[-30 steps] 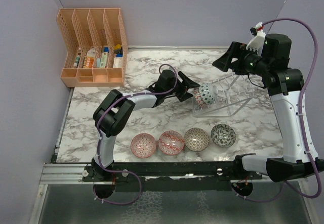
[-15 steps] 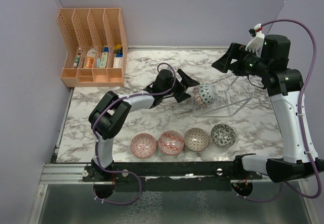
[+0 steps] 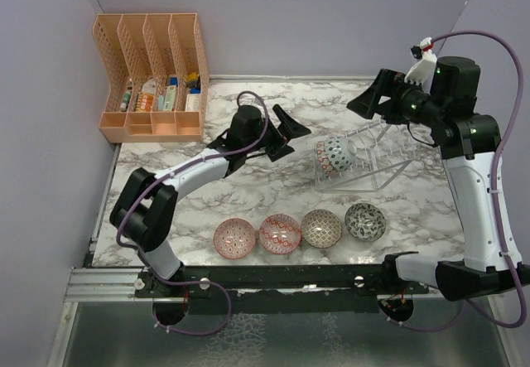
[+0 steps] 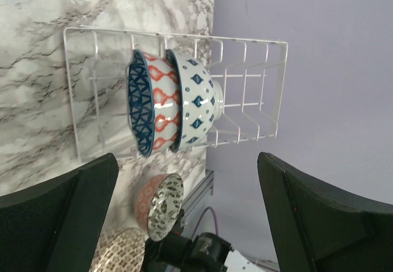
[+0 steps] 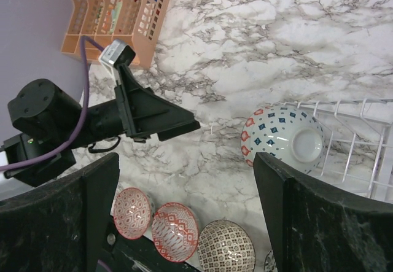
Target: Load the bowls into the dish rack
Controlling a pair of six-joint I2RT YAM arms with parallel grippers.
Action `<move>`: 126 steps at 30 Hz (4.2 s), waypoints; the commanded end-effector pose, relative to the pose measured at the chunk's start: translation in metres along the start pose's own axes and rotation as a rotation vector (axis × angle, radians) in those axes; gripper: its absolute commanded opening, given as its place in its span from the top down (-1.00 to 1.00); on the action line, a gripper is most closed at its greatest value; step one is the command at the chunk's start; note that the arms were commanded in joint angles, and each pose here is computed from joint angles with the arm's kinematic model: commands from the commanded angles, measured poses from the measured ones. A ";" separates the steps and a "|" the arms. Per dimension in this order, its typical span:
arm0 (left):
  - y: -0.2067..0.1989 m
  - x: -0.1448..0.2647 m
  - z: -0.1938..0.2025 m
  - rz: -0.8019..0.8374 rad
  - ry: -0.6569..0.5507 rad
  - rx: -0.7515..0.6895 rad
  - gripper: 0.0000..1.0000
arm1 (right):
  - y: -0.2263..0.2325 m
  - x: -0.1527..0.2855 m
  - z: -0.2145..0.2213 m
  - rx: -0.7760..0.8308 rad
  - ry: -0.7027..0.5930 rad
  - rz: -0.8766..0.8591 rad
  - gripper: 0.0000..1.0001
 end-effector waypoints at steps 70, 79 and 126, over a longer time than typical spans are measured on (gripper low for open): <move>0.188 0.188 0.131 -0.894 0.003 -0.813 0.23 | 0.002 -0.001 0.024 -0.105 0.174 -0.057 -0.96; 0.200 0.191 0.130 -0.916 0.018 -0.811 0.84 | 0.003 0.003 0.024 -0.098 0.159 -0.049 -0.96; -0.138 0.082 0.086 0.481 -0.035 -0.319 1.00 | 0.035 0.029 -0.096 -0.060 -0.240 -0.171 -0.98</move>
Point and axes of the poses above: each gripper's point midway between its finger pads, its own x axis back along the fingers, its own y axis along the line the jaws close on, z = x × y, the point moved 10 cm from there along x, back along the fingers, and after that the axes turned 15 degrees about x, right-handed, at the moved point
